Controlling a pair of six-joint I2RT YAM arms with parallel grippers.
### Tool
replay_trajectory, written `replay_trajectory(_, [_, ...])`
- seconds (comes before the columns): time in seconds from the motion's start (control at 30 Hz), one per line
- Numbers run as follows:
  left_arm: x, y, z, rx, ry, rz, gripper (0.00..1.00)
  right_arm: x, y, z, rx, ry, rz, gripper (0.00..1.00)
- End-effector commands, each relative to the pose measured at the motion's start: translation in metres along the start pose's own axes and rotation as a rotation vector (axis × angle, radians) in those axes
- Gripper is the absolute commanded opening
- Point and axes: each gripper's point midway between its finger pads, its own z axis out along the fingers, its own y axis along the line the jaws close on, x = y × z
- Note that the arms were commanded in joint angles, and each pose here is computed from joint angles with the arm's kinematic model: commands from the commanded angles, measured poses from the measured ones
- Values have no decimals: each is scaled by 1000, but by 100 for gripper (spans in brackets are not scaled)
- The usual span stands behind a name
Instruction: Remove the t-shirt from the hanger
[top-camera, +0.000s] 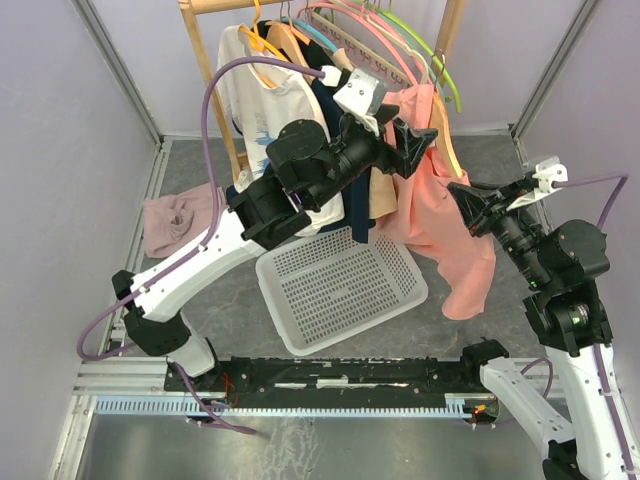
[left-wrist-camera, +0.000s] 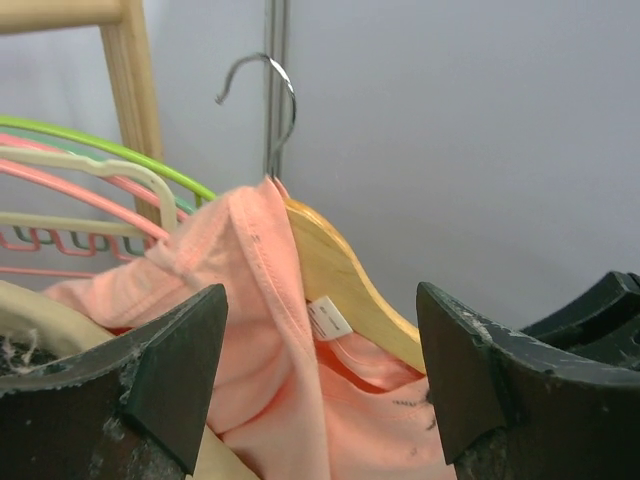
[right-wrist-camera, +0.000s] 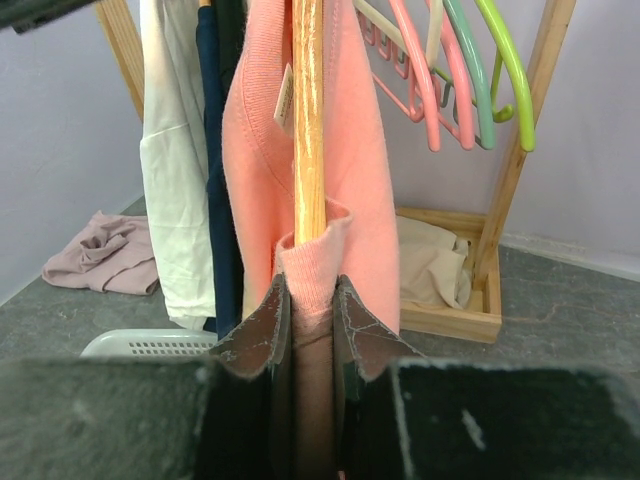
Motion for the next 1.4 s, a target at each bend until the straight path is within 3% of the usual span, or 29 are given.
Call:
replay_trajectory(0.0, [-59, 7, -1, -37, -149, 87, 84, -34, 8, -5, -30, -119, -24, 1])
replay_trajectory(0.3, [-56, 4, 36, -46, -165, 168, 86, -34, 14, -6, -62, -111, -31, 1])
replay_trajectory(0.83, [-36, 21, 49, -95, -126, 173, 81, -39, 25, -13, -117, -132, -36, 1])
replay_trajectory(1.17, [-32, 25, 55, -87, -130, 170, 48, -38, 32, -15, -155, -125, -35, 1])
replay_trajectory(1.37, [-30, 27, 57, -97, -131, 175, 5, -35, 30, -14, -141, -89, -25, 2])
